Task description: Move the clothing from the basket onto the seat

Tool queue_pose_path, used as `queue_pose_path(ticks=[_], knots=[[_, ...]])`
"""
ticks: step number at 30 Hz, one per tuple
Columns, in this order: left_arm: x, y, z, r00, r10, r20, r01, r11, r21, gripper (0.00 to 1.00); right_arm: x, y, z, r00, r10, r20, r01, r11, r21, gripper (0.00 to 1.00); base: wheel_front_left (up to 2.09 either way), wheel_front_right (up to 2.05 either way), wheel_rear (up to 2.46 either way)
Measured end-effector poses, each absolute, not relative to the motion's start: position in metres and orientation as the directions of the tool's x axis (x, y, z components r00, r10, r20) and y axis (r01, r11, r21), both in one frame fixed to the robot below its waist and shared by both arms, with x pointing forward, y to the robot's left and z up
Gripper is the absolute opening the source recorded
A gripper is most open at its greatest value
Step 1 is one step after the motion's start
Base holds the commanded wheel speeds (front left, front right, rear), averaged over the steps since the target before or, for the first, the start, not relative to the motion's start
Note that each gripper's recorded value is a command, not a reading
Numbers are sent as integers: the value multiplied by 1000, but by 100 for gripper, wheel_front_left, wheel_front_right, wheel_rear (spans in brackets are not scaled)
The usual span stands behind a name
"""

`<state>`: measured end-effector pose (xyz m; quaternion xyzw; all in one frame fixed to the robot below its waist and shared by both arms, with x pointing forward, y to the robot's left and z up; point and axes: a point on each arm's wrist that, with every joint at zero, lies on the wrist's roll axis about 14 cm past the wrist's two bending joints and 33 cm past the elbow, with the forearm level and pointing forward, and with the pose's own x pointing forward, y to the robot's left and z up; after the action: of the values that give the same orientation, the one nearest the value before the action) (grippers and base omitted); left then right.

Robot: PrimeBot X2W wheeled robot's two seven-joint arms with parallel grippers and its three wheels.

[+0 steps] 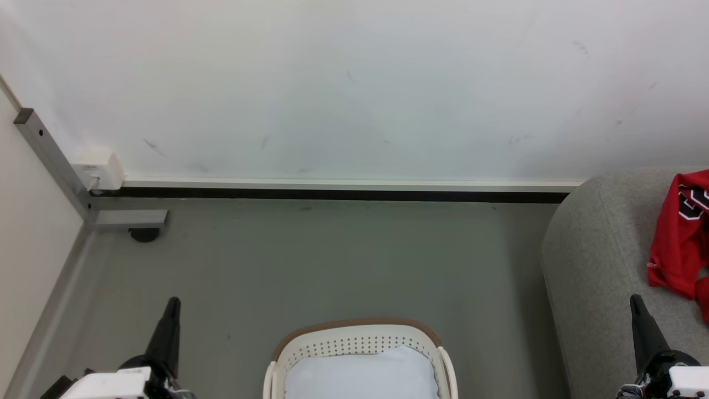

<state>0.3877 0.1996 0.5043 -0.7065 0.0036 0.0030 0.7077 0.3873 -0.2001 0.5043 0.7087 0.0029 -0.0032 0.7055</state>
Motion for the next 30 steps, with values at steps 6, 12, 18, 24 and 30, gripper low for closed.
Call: queue_pose_path(ticks=[6,12,18,24,30], knots=[[388,200,504,1000,-1,-9,-9,1,-1000,0,387,-200,504,1000,0,-9,9,-5,1000,0,0,0,0],[388,200,504,1000,-1,-9,-9,1,-1000,0,387,-200,504,1000,-1,-9,9,-5,1000,0,0,0,0],[388,200,504,1000,-1,-9,-9,1,-1000,0,387,-200,504,1000,1,-8,8,-5,1000,0,0,0,0],[388,200,504,1000,-1,-9,-9,1,-1000,0,387,-200,504,1000,1,-9,9,-4,1000,0,0,0,0],[388,200,504,1000,-1,-9,-9,1,-1000,0,387,-200,504,1000,0,-9,9,-5,1000,0,0,0,0]])
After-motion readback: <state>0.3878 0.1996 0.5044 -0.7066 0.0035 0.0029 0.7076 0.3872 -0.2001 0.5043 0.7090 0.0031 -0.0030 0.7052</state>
